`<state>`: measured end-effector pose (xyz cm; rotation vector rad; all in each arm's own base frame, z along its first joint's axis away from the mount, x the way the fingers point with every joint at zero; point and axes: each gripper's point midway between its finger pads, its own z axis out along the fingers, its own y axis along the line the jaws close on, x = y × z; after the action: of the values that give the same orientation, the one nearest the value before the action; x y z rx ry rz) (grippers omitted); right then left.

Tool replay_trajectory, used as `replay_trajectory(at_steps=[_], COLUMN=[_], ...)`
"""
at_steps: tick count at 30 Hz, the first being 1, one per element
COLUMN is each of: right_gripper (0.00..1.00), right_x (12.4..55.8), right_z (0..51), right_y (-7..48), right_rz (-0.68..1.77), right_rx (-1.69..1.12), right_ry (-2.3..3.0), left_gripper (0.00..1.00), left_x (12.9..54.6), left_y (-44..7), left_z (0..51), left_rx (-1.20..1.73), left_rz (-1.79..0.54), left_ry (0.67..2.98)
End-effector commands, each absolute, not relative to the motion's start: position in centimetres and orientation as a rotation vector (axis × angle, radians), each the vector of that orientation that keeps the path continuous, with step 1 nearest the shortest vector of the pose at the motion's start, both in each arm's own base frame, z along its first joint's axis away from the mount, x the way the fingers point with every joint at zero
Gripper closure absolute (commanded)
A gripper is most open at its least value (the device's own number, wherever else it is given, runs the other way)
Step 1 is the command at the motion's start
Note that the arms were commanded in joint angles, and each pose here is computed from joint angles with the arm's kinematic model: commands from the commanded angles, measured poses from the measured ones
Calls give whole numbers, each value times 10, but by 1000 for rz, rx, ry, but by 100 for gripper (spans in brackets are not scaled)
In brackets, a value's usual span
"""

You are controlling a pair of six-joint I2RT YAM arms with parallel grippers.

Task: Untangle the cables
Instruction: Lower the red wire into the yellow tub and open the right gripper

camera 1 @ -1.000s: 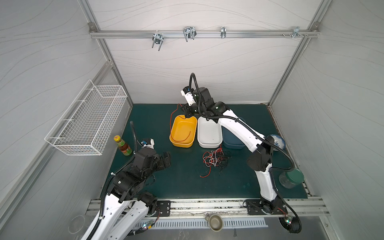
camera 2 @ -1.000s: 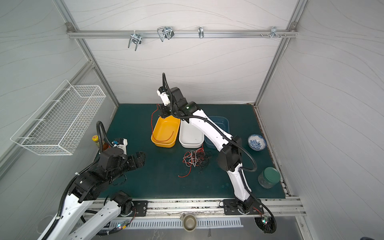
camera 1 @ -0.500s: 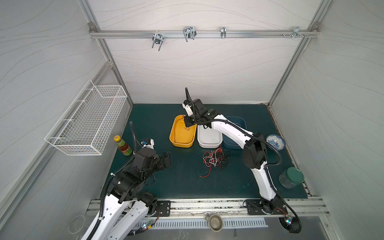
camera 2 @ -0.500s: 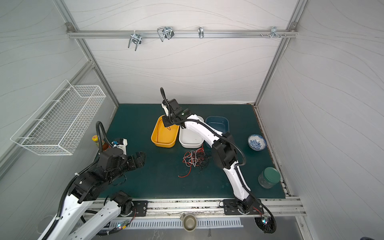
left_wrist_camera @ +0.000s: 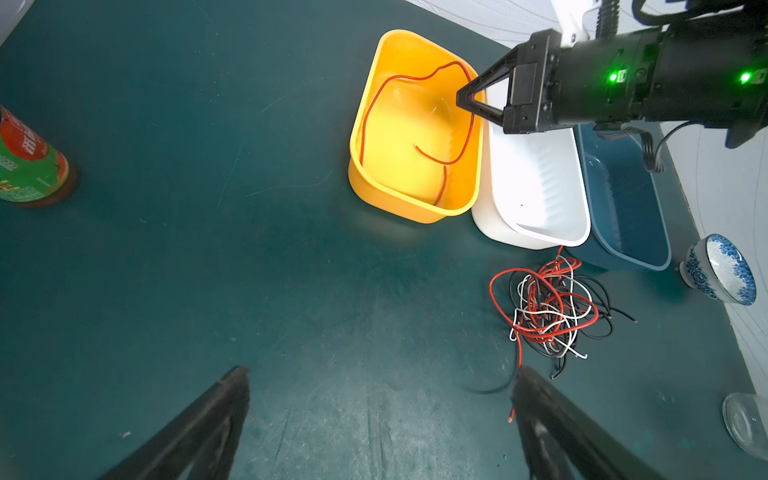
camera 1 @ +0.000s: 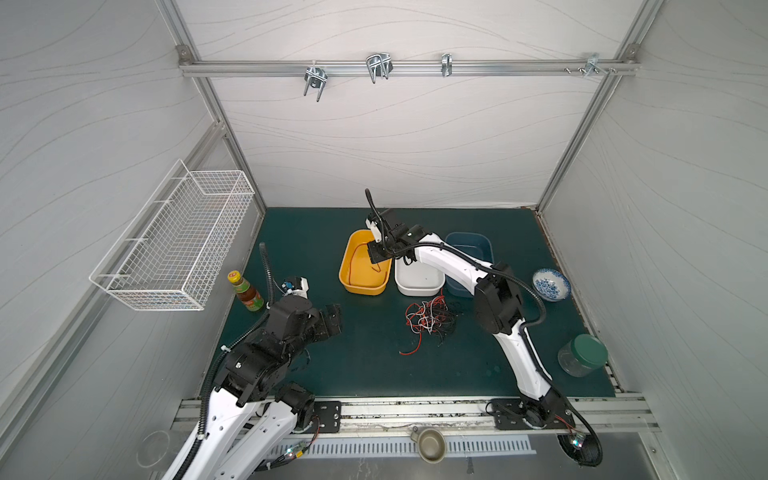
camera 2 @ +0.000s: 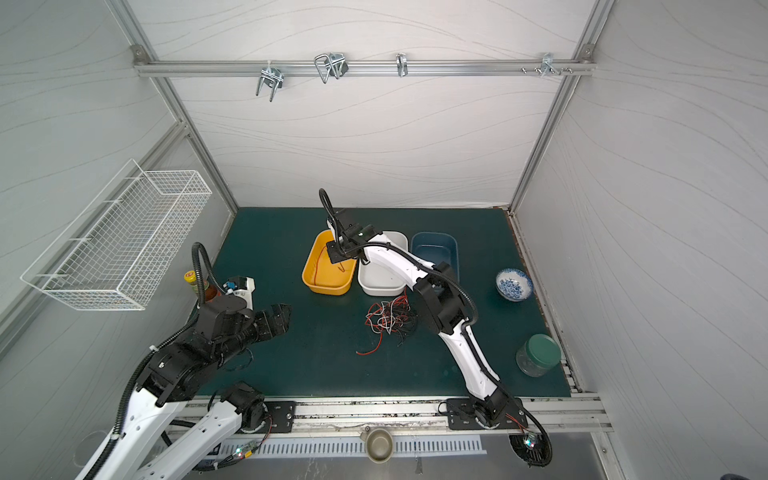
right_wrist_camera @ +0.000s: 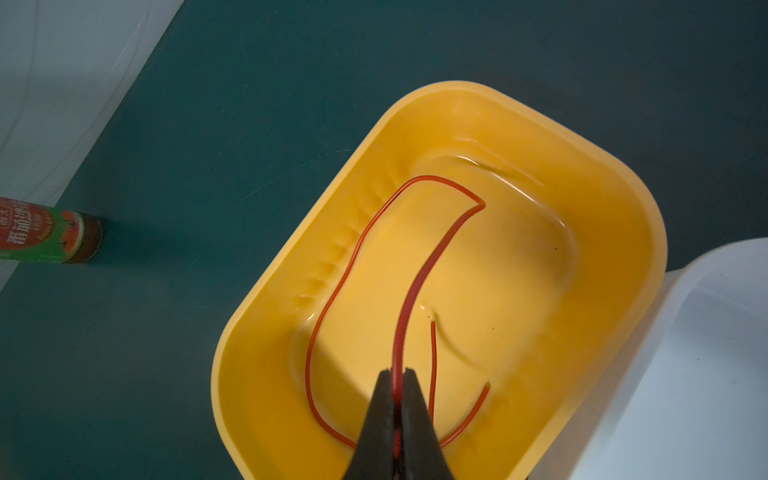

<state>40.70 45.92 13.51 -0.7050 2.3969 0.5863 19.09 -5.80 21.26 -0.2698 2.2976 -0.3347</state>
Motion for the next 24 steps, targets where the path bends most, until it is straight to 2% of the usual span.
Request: replay_trajectory(at_steps=[1,4,12,16,24], right_gripper=[100,100,78,71,47], right_x=[398,392,388,387,377], right_z=[100,98,99,109,135], right_y=[454,457,449,445,433], right_rz=[515,520,417,384,258], right_rx=[-723,-767,-777,-773,-796], right_ry=[2483,2483,2500,2491,2464], left_gripper=[1,1,1,1,1], left_x=[197,197,198,198,198], left_y=[-60,-60,-60,-60,-61], left_z=[220,220,220,218,218], left_rx=[-263,-263,-265,-265,-264], left_rz=[-352,-351,-349,-348,-346], left_ry=[2258,2260,2262,2266,2268])
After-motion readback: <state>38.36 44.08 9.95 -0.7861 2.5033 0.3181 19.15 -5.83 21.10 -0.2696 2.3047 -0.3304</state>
